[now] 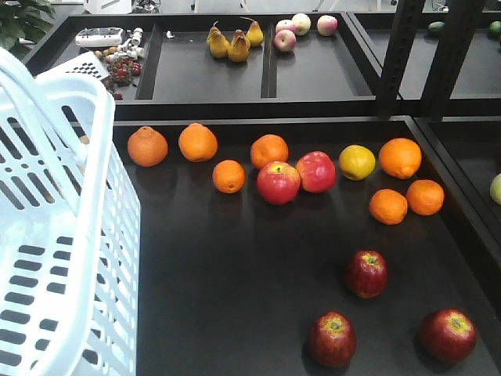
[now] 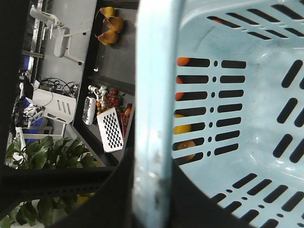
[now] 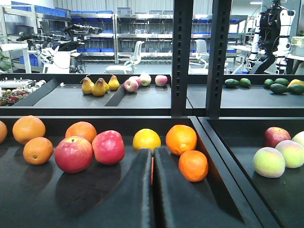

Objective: Pick three apples into basket with both arms
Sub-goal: 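Lower the light-blue basket onto the fruit table with the left gripper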

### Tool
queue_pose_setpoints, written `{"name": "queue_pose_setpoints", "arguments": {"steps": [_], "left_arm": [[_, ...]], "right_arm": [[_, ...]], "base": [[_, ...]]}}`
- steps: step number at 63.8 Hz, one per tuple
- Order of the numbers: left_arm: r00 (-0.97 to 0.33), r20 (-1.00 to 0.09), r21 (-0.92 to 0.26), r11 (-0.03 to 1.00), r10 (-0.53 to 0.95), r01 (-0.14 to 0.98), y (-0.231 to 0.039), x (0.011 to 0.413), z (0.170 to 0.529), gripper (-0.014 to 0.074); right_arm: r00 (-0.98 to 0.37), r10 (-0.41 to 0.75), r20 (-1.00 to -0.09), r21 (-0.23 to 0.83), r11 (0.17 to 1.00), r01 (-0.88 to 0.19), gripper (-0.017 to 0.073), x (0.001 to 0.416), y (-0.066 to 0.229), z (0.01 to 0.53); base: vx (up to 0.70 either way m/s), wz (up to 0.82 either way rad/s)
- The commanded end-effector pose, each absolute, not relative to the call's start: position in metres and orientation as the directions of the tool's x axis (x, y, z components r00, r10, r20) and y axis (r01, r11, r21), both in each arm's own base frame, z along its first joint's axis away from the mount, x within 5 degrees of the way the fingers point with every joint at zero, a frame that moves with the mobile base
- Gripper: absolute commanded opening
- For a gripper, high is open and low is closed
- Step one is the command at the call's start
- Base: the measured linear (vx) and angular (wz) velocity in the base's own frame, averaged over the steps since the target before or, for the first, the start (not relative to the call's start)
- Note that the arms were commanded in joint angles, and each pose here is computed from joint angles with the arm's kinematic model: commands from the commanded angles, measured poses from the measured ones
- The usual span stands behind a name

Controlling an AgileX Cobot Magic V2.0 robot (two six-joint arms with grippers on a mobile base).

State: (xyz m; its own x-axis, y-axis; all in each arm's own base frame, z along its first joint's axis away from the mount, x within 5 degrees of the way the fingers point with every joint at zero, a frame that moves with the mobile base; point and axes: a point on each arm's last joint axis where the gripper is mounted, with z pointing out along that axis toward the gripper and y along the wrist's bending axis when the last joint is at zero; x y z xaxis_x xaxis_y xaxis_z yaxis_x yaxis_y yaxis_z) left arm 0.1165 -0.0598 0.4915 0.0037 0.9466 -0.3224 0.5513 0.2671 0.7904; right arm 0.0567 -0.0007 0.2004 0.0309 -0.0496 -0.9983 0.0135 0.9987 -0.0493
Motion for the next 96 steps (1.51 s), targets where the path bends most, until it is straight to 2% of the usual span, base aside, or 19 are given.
{"name": "queue_pose_setpoints", "arguments": {"steps": [1, 25, 42, 55, 75, 82, 96], "left_arm": [[0.048, -0.36, 0.829, 0.295, 0.932, 0.475, -0.058, 0.116, 0.505, -0.0006], [0.051, -0.363, 0.825, 0.296, 0.93, 0.481, -0.059, 0.116, 0.505, -0.0007], [0.057, -0.308, 0.827, 0.237, 0.95, 0.509, -0.082, 0.137, 0.489, -0.0006], [0.155, -0.265, 0.854, 0.157, 0.952, 0.495, -0.113, 0.163, 0.451, -0.0006], [0.198, -0.281, 0.863, 0.157, 0.939, 0.48, -0.134, 0.218, 0.391, -0.0006], [0.179, -0.308, 0.843, 0.181, 0.934, 0.506, -0.141, 0.242, 0.373, -0.0006], [0.196, -0.307, 0.835, 0.164, 0.931, 0.525, -0.156, 0.287, 0.334, -0.0006]], "right_arm": [[0.098, -0.058, -0.994, -0.056, 0.998, 0.025, -0.0009, 0.056, -0.001, 0.203], [0.097, -0.058, -0.994, -0.056, 0.998, 0.025, -0.0009, 0.056, -0.001, 0.203], [0.097, -0.058, -0.994, -0.056, 0.998, 0.025, -0.0009, 0.056, -0.001, 0.203], [0.097, -0.058, -0.994, -0.056, 0.998, 0.025, -0.0009, 0.056, -0.001, 0.203], [0.097, -0.058, -0.994, -0.056, 0.998, 0.025, -0.0009, 0.056, -0.001, 0.203], [0.097, -0.058, -0.994, -0.056, 0.998, 0.025, -0.0009, 0.056, -0.001, 0.203], [0.097, -0.058, -0.994, -0.056, 0.998, 0.025, -0.0009, 0.056, -0.001, 0.203]], "base": [[0.0, 0.0], [0.0, 0.0], [0.0, 0.0], [0.0, 0.0], [0.0, 0.0], [0.0, 0.0], [0.0, 0.0]]}}
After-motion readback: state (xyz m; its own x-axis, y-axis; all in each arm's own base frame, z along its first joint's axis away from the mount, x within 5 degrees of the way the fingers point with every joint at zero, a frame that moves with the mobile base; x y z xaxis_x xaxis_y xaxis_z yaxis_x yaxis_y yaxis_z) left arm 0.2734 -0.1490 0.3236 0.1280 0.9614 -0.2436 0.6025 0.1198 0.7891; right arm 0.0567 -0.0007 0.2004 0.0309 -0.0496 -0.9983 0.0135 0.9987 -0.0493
